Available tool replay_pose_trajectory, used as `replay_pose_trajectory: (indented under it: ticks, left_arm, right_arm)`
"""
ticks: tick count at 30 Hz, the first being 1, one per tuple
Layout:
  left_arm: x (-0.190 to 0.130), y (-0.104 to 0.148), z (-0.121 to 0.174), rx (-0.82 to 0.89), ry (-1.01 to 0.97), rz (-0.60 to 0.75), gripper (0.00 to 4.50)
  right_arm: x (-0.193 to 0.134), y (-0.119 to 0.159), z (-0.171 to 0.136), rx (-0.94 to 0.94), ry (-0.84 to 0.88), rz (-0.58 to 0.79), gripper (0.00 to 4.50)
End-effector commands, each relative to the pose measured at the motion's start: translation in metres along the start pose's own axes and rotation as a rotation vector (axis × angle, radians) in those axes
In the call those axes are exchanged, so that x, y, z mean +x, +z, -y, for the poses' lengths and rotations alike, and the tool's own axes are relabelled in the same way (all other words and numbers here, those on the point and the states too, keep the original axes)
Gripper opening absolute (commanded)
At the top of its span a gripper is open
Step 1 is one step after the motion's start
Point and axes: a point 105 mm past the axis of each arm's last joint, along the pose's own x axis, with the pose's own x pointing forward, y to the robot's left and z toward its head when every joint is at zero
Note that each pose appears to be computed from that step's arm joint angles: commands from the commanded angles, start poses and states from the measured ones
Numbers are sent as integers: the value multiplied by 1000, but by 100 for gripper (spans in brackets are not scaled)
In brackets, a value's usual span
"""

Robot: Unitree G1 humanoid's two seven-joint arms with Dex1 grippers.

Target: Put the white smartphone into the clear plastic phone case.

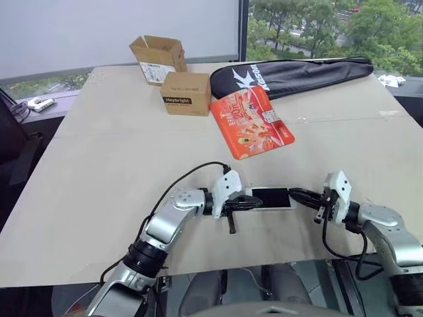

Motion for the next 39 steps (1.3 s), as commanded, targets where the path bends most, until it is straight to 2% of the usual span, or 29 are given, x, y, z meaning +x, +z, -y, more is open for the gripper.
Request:
replay_pose_trajectory:
  ticks: [1, 5, 16, 28, 36, 39]
  left_arm:
    - [-2, -3, 1, 8, 0, -16, 0]
    - [-4, -5, 0, 9, 8, -26, 0]
    - [-7, -10, 2, 4, 17, -42, 0]
    - [-10, -12, -4, 5, 56, -45, 0]
    - [-14, -12, -7, 6, 67, -49, 0]
    - [-14, -13, -7, 6, 70, -51, 0]
  right_arm:
    - [-2, -58, -21, 128, 70, -246, 5]
    - [-2, -69, -25, 121, 74, -318, 5]
    - [5, -78, -21, 166, 37, -379, 5]
    - [5, -89, -19, 192, 2, -541, 5]
    - [10, -84, -12, 112, -12, -503, 5]
    - [4, -92, -16, 55, 29, -536, 5]
